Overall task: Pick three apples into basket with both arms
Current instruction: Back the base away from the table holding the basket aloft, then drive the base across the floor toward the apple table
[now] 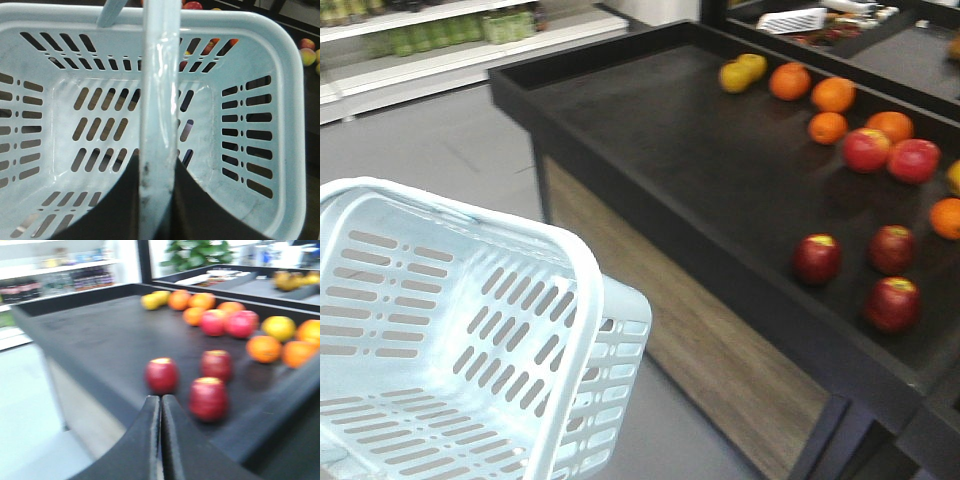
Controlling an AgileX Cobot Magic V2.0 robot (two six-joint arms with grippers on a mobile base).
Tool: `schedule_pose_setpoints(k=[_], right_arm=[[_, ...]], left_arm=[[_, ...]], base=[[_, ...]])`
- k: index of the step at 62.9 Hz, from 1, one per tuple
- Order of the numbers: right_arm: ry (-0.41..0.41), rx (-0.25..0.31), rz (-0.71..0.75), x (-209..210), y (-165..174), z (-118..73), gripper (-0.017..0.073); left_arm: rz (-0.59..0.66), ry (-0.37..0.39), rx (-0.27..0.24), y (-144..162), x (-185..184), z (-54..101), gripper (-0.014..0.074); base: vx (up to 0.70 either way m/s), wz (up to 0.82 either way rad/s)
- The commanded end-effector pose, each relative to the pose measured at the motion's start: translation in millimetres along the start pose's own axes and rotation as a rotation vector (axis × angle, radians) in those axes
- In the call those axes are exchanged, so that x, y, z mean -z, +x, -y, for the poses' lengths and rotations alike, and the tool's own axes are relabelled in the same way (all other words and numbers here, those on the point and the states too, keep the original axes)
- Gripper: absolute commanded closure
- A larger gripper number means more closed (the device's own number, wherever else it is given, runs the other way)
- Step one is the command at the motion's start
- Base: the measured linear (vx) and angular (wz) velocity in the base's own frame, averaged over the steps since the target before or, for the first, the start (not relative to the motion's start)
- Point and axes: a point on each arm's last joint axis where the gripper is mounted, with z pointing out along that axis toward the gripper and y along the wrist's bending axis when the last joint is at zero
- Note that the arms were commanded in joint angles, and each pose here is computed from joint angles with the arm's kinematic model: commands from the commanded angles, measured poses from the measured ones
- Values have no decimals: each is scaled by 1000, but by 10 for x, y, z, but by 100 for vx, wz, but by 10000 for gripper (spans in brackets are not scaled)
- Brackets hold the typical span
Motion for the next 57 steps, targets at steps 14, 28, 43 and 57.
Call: schedule_pose_setpoints(k=[14,28,43,57], right_arm=[[-12,10,69,-1,-32,-9,568],[-12,10,69,-1,-32,-9,568],[-12,10,69,-1,-32,-9,568],[-12,10,69,-1,-32,-9,568]], left_arm=[[126,31,7,-153,52,40,600],[126,31,7,-153,52,40,600],[126,31,7,-153,52,40,600],[126,31,7,-153,52,40,600]], base=[[-16,61],[-15,59],[-12,53],[-8,48]])
